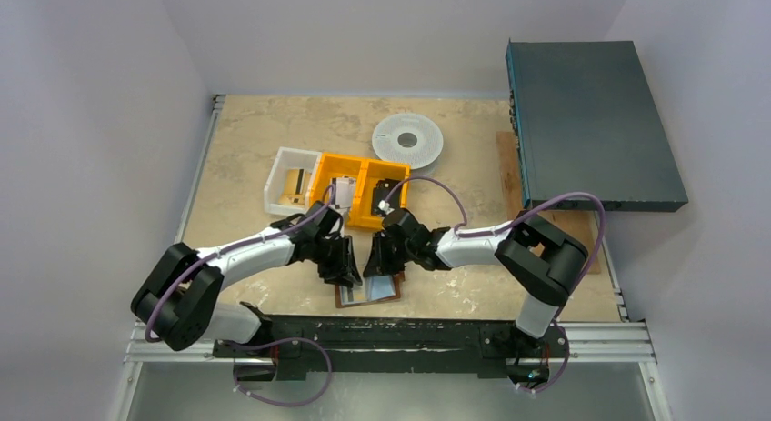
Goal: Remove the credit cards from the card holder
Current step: Remove the credit card from the card holder.
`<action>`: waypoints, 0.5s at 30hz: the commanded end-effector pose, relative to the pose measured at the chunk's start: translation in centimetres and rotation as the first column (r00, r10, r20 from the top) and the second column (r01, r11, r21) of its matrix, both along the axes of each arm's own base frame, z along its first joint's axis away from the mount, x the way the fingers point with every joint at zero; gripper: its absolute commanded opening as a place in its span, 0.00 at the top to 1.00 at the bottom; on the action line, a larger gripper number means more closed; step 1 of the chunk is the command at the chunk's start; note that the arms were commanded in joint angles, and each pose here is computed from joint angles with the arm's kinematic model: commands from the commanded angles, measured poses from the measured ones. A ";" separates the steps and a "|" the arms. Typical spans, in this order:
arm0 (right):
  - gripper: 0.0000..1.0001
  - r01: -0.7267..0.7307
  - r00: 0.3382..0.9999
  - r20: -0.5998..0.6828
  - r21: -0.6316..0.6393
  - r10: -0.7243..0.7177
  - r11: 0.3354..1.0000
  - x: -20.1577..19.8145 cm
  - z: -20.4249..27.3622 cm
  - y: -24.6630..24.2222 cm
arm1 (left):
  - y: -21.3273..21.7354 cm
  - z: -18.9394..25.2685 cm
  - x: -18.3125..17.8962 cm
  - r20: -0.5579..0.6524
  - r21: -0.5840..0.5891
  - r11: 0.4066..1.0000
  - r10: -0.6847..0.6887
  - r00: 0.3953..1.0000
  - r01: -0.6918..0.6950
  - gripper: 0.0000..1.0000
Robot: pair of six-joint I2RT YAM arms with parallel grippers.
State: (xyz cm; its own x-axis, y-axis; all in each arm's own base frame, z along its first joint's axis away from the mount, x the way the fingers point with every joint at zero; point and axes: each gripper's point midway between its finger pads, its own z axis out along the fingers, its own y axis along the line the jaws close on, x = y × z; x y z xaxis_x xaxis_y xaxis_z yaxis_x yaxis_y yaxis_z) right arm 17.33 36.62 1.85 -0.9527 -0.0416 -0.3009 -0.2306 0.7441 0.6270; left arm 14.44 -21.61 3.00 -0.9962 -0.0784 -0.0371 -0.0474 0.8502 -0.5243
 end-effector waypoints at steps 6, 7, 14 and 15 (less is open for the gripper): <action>0.94 0.032 0.996 -0.081 -0.029 -0.035 0.999 -0.6 -3.0 -2.5 | 0.1 -1.9 -0.2 -0.007 0.100 0.995 -0.005 1.000 0.006 0.70; 0.94 0.034 0.996 -0.084 -0.025 -0.036 0.999 -0.6 -3.0 -2.5 | -0.1 -1.9 -0.2 -0.010 0.098 0.995 -0.006 1.000 0.007 0.71; 0.80 0.045 0.997 -0.069 -0.002 -0.045 0.999 -0.1 -2.2 -2.5 | -0.9 -2.4 -0.2 -0.025 0.112 0.994 -0.002 1.000 0.005 0.82; 0.77 0.047 0.997 -0.061 0.004 -0.047 0.999 0.1 -1.8 -2.4 | -0.9 -2.5 -0.1 -0.026 0.112 0.994 0.001 1.000 0.002 0.84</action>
State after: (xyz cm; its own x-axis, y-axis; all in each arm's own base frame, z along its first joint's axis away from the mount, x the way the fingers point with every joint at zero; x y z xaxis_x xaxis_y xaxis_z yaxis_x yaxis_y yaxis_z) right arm 17.47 36.30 1.85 -0.9684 -0.0031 -0.2493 -0.1839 0.6838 0.7061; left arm 13.99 -23.64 2.31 -0.9988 -0.0495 -0.0022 -0.0415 0.8595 -0.5094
